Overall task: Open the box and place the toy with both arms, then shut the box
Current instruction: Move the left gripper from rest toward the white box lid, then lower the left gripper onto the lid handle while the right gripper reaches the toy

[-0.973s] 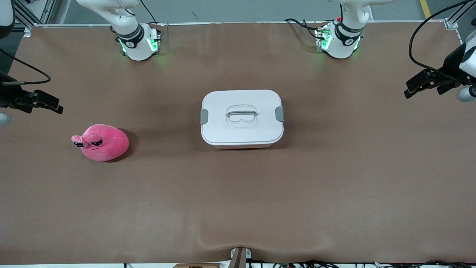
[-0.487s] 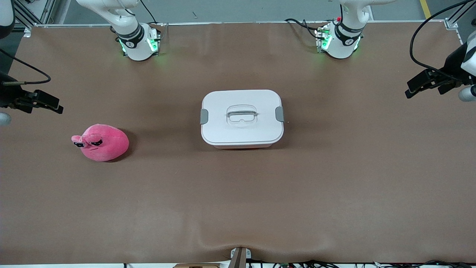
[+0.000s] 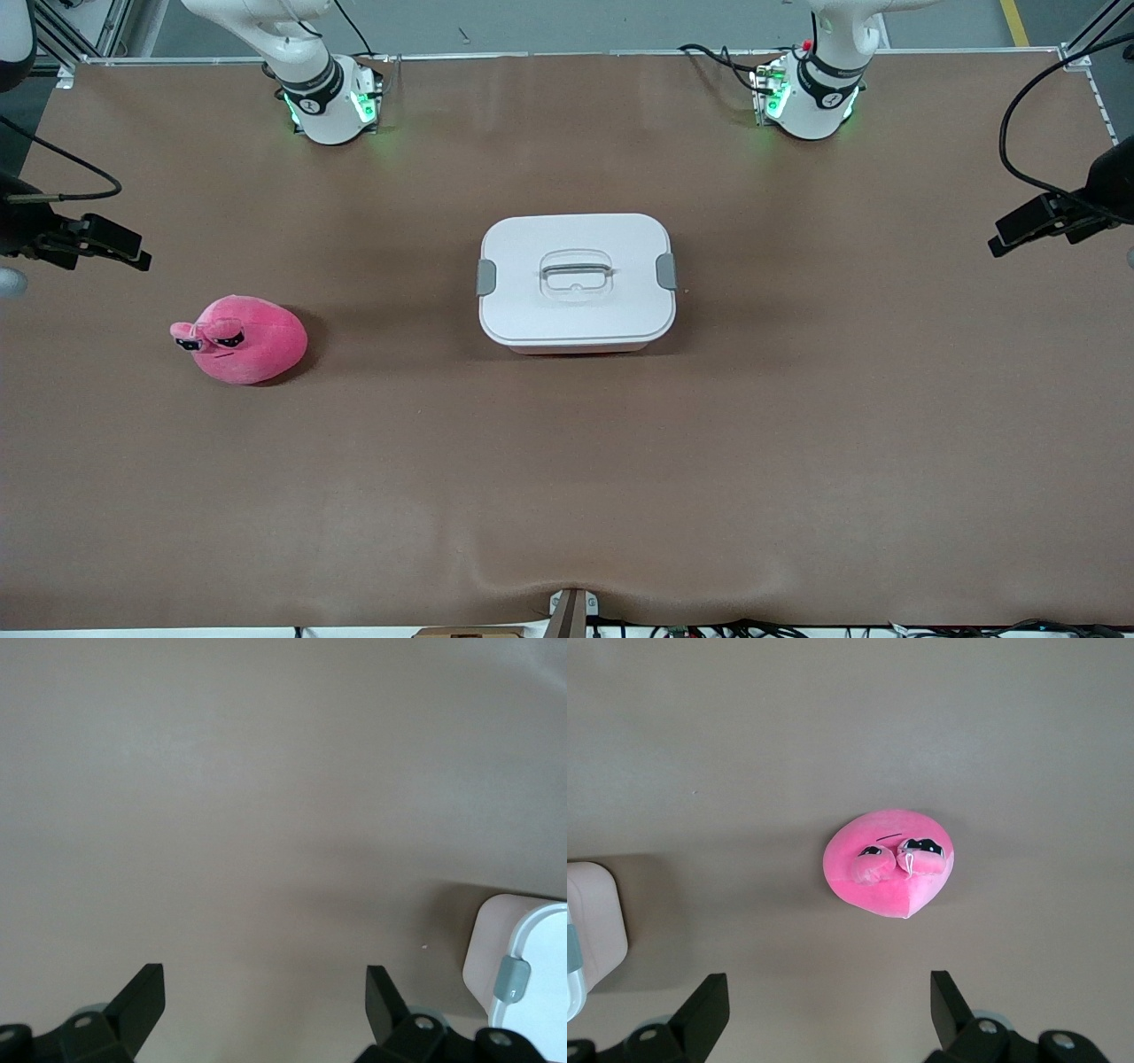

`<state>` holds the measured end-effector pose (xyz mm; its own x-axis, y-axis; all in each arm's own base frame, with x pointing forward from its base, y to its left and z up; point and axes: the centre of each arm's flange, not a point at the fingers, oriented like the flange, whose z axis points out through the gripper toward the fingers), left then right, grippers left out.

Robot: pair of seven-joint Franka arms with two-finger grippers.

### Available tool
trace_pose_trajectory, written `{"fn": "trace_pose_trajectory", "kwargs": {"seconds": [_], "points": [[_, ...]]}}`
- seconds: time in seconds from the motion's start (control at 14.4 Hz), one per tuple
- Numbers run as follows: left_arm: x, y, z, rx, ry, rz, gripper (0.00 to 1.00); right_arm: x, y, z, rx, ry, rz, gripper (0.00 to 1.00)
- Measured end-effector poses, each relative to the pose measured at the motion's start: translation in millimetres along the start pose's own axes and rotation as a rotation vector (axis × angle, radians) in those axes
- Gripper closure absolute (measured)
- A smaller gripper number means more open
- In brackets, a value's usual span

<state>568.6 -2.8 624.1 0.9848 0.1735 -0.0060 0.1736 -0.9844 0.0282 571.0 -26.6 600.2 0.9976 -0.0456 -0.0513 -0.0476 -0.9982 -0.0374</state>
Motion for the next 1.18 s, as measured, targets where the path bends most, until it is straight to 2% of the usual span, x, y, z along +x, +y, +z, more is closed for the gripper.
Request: {"fn": "trace_pose_trajectory", "kwargs": {"seconds": [0.35,1.18], "points": [[7,17,12,0.0,-0.017,-0.132,0.0,0,0,0,0.0,0.003,0.0,0.0],[-1,122,48,0.007,-0.04,-0.405,0.0,1,0,-1,0.0,0.006,0.0,0.0]]}}
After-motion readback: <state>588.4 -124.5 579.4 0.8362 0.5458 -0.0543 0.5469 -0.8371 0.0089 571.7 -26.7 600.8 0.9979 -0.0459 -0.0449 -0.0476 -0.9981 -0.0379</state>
